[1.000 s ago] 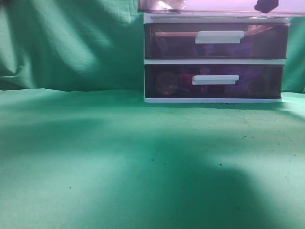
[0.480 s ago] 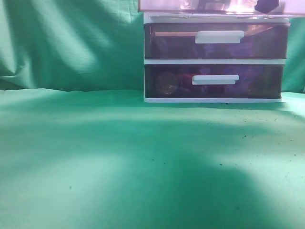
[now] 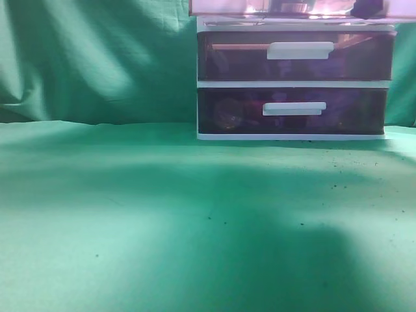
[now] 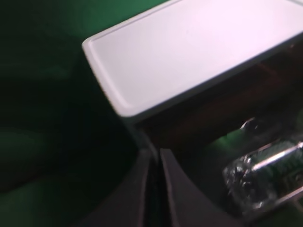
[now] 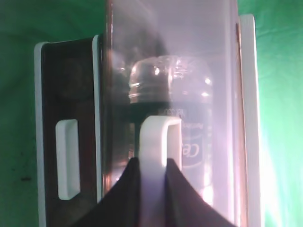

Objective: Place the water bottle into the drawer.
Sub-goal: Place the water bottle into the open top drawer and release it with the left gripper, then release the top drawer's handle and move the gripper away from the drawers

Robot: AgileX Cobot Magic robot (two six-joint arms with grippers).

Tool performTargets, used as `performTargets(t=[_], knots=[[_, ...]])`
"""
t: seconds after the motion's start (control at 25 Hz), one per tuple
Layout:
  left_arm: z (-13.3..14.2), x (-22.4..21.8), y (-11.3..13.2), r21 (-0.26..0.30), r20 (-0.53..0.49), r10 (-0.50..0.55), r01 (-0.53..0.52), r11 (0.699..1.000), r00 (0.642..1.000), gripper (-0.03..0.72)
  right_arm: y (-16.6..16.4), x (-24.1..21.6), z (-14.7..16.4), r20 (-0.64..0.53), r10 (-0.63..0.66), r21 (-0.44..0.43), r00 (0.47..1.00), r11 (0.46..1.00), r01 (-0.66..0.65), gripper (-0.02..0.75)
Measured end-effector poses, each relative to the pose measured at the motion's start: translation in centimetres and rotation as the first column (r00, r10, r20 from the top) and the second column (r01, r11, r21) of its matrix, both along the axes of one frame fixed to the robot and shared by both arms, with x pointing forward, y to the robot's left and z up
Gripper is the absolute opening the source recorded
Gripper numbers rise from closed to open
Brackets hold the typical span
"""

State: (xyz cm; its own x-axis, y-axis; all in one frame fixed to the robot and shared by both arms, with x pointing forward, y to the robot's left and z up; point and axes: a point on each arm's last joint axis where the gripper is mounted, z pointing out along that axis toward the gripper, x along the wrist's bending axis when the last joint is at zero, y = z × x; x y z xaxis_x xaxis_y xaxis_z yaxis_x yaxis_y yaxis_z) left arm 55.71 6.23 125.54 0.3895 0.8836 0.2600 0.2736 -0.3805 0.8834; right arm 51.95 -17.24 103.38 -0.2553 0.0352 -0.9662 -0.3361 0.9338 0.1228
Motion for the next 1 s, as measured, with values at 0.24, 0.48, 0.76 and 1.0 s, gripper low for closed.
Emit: performTargets(t=[0.24, 0.48, 0.76, 1.0], knots=[[3.4, -4.9, 4.5, 0.054, -0.021, -0.005, 0.007, 0.998, 1.0, 0.0, -0.6, 0.6, 0.1, 0.018, -0.014, -0.049, 1.0, 0.999, 0.015, 0.088], [2.8, -9.5, 7.7, 0.001, 0.106, -0.101, 0.102, 0.995, 0.989, 0.0, -0.9, 3.4, 1.6, 0.045, -0.049, -0.046, 0.998, 0.998, 0.051, 0.088], [-4.1, -12.7, 9.8, -0.043, 0.015, -0.144, 0.144, 0.989, 0.989, 0.0, 0.5, 7.6, 2.2, 0.072, -0.053, -0.037, 0.996, 0.998, 0.056, 0.088], [-7.5, -14.5, 10.6, -0.105, -0.056, -0.18, 0.173, 0.979, 0.982, 0.0, 0.6, 11.3, 2.1, 0.113, -0.066, -0.068, 0.991, 0.995, 0.074, 0.088]])
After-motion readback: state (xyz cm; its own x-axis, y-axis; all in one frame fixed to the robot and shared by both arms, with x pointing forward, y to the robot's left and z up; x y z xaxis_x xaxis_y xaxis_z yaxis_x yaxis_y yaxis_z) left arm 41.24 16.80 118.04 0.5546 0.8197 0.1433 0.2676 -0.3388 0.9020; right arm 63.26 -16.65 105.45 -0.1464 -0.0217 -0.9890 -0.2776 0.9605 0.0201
